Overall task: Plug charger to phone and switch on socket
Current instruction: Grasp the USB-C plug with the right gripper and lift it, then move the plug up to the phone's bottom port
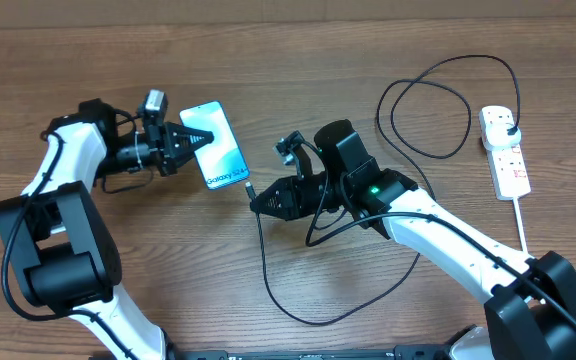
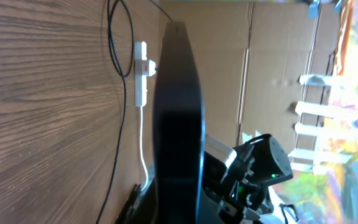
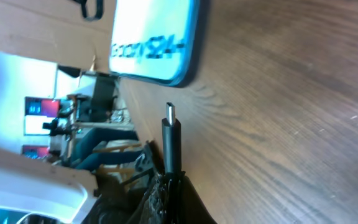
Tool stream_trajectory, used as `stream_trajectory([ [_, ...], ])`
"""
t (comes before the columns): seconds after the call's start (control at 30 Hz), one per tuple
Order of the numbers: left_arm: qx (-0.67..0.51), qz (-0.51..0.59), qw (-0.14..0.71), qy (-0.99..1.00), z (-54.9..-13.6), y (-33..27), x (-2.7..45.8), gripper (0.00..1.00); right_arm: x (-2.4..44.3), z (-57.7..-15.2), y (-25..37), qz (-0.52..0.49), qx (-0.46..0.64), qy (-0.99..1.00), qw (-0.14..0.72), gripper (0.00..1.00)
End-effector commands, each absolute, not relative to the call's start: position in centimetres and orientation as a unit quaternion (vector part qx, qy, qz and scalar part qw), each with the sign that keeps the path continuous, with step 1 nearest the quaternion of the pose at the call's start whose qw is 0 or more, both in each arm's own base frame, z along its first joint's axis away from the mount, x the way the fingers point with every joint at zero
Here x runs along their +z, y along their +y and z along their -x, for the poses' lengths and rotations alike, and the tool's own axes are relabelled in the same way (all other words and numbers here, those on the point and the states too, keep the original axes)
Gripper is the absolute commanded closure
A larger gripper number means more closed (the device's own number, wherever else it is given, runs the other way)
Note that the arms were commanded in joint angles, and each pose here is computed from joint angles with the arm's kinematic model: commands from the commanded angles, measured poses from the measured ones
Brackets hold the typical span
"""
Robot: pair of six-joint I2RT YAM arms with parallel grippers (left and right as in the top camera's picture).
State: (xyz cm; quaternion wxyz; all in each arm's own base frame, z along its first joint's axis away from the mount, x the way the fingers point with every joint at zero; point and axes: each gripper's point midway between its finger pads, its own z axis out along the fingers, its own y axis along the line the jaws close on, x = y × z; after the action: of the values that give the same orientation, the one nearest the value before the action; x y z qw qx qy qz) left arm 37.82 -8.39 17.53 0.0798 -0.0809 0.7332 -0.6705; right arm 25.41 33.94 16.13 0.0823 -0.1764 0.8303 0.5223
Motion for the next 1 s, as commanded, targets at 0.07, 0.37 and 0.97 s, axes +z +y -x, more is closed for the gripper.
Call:
stream_trajectory([
  [0.07, -0.701, 0.039, 0.118, 0.702, -38.3, -9.0, 19.6, 0.96, 18.1, -24.5, 34.2, 0.177, 0.553, 0.812, 0.061, 0.96],
  [0.37, -0.703, 0.055, 0.101, 0.701, -38.9, -8.8, 19.6, 0.96, 19.0, -25.3, 34.6, 0.161, 0.565, 0.807, 0.069, 0.96],
  [0.97, -0.706, 0.077, 0.079, 0.699, -39.2, -8.8, 19.6, 0.96, 18.6, -26.8, 34.7, 0.092, 0.558, 0.822, 0.069, 0.96],
])
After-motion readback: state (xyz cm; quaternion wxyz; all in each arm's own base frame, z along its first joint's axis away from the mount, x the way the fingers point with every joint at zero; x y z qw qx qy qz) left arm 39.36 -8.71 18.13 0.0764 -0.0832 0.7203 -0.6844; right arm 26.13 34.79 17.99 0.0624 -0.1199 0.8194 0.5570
